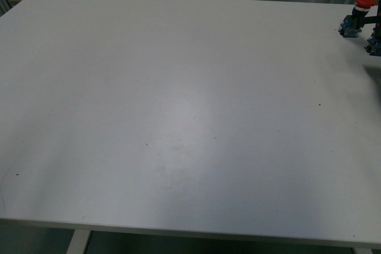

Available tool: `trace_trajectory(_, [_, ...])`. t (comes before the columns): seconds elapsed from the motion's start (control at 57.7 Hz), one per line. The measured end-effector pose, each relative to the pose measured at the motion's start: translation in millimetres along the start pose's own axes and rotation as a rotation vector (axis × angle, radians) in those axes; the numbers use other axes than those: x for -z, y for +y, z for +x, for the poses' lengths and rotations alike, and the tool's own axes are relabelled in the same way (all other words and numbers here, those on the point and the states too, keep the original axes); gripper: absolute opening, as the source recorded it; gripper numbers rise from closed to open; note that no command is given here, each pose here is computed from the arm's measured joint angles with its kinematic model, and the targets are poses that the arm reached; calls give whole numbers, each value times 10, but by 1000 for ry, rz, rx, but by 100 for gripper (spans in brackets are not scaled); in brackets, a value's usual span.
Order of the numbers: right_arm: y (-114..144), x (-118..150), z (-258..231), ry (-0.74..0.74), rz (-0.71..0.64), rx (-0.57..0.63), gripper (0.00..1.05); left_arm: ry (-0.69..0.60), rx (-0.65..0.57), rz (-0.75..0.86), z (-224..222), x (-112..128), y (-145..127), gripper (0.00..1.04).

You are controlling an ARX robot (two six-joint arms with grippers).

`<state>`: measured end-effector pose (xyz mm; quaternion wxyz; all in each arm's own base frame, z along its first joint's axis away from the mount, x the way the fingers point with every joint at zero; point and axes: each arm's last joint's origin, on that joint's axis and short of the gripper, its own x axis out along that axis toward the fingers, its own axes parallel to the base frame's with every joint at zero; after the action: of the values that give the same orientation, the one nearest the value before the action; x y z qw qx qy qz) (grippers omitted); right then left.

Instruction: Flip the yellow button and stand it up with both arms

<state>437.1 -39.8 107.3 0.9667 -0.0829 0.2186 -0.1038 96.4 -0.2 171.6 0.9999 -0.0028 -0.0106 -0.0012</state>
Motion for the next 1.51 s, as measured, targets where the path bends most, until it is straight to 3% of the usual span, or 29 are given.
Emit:
trace_trajectory(0.277, [18, 150, 129, 28, 2, 3, 35, 0, 0, 0, 0, 0, 0, 98])
trace_trajectory(1.231, [-75, 183, 178, 50, 5, 2, 35, 0, 0, 0, 0, 0, 0, 98])
trace_trajectory(1.3, [-78, 168, 201, 50, 6, -2, 46, 0, 0, 0, 0, 0, 0, 98])
trace_trajectory(1.421, [-76, 170, 255, 63, 13, -17, 74, 0, 0, 0, 0, 0, 0, 98])
trace_trajectory(1.508, [-78, 169, 256, 64, 13, -17, 86, 0, 0, 0, 0, 0, 0, 98])
